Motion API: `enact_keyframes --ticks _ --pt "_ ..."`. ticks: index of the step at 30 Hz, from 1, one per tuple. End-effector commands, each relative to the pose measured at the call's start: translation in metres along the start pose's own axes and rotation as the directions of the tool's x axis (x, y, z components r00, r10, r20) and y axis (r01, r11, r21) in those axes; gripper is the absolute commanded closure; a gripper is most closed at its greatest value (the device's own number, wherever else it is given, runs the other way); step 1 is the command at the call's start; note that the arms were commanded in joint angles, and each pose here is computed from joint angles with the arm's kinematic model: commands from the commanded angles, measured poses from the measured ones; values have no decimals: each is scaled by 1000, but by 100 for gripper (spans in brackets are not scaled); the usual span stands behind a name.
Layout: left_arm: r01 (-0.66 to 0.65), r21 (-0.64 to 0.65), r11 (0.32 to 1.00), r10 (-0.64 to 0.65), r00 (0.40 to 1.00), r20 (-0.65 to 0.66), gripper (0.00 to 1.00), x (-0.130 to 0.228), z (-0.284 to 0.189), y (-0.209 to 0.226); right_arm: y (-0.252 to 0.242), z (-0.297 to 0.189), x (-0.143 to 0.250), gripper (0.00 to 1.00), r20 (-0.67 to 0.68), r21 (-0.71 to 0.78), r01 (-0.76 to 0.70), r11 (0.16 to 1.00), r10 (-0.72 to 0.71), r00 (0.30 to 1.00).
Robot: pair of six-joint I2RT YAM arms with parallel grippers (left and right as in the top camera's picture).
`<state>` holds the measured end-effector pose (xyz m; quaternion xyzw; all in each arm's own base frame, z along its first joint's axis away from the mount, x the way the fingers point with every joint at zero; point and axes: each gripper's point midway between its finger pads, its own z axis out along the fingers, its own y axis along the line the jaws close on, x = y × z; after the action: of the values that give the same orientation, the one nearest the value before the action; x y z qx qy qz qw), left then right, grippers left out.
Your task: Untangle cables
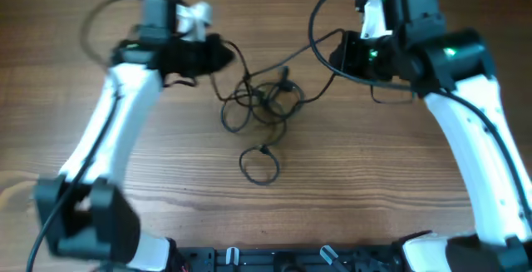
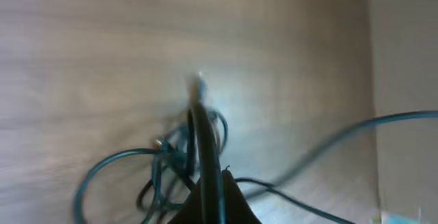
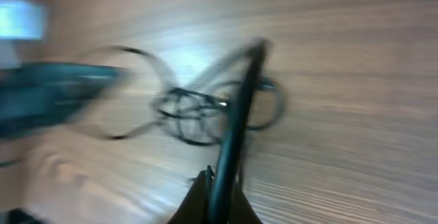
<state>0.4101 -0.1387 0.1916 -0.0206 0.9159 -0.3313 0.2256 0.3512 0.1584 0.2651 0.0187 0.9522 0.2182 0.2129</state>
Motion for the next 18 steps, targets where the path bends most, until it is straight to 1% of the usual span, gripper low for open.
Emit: enact_keyframes --ticks 1,5,7,8,10,12,14,16,17,18 --pt "23 -48 999 -12 976 218 96 -39 -83 11 -44 39 0 96 -52 175 -43 984 53 997" --pt "99 -117 988 -57 947 316 96 -46 -128 39 -88 56 -8 96 -69 260 -120 958 142 987" --pt "124 -126 984 -72 932 355 96 -51 -143 49 -131 58 -13 96 -71 312 -201 929 233 970" --pt "111 -110 988 -64 931 359 96 -53 -144 45 -141 59 -13 96 -75 325 -219 920 255 964" --pt "49 -37 998 -31 927 373 96 -58 -147 26 -152 62 -12 96 -89 337 -216 916 260 962" --pt "19 21 1000 -27 902 430 96 -68 -162 5 -165 67 -11 96 -97 368 -228 902 281 955" --pt "1 37 999 -19 865 502 96 -76 -186 -12 -179 68 -12 96 -89 392 -249 886 306 948" --pt "36 -1 999 -29 825 564 96 -77 -209 -11 -197 63 -17 96 -59 403 -289 869 340 939" --pt "74 -46 996 -33 807 589 96 -75 -218 -2 -206 59 -19 96 -44 405 -311 860 358 933" --pt "155 -122 980 -47 785 617 96 -70 -228 16 -219 51 -22 96 -23 391 -355 849 395 919"
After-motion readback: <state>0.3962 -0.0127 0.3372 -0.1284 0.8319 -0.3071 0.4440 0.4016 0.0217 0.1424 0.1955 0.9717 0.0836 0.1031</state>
